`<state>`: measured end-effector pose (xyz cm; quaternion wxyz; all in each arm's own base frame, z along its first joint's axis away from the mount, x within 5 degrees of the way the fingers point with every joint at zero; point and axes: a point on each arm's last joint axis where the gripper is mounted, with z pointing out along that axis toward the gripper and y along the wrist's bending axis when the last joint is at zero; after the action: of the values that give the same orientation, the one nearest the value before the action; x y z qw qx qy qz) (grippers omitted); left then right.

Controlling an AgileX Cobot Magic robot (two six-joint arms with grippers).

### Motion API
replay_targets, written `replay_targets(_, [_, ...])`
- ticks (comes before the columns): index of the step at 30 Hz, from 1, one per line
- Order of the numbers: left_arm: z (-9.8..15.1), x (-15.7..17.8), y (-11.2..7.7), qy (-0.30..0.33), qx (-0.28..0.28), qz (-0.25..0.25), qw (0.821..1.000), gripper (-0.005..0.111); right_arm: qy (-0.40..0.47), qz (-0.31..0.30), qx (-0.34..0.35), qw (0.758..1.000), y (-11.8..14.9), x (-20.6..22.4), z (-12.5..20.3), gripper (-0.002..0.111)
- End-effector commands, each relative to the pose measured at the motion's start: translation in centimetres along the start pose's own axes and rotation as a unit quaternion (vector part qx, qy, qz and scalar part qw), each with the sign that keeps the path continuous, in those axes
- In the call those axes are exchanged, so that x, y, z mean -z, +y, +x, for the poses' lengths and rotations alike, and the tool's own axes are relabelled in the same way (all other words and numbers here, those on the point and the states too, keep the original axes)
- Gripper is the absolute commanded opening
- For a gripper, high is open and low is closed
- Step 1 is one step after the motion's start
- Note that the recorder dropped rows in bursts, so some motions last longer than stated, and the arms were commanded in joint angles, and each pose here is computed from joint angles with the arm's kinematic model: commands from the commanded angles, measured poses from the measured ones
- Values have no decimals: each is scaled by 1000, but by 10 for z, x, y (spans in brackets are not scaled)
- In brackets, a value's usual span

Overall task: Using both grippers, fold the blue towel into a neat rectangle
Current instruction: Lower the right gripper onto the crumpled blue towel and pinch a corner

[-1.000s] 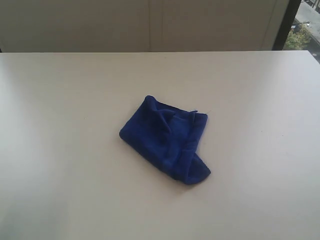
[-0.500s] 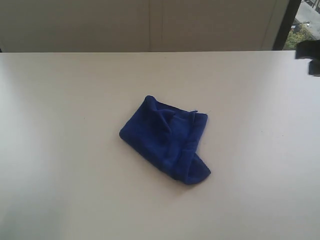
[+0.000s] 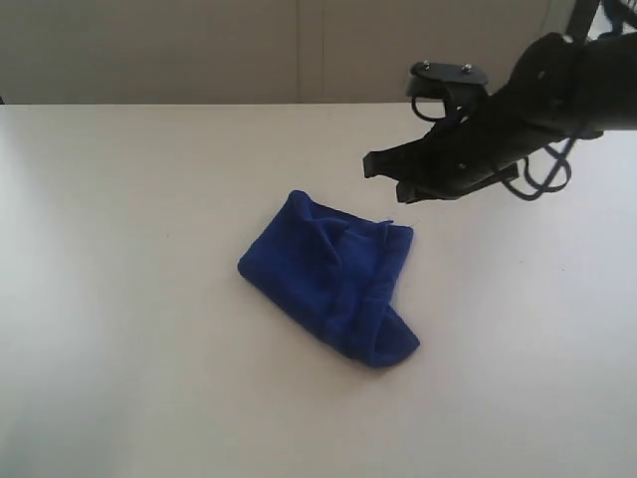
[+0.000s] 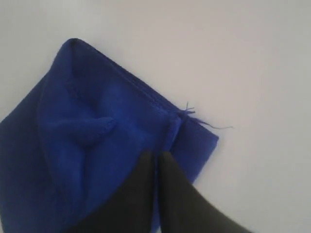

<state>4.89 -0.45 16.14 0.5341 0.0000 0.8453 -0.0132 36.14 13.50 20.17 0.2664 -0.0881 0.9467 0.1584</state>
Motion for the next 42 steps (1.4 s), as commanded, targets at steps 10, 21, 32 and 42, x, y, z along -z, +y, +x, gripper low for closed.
replay_targets(10, [3, -1, 0, 5, -1, 3, 1000, 0, 3, 12, -44, 999, -14, -69, 1, 21])
replay_targets(21, [3, -1, 0, 5, -1, 3, 1000, 0, 27, 7, -69, 997, -16, -83, 11, 17])
replay_targets(32, [3, -1, 0, 5, -1, 3, 1000, 0, -28, 3, -56, 998, -9, -54, -9, 0])
replay_targets(42, [3, -1, 0, 5, -1, 3, 1000, 0, 11, -32, -1, 999, 7, -13, -9, 0])
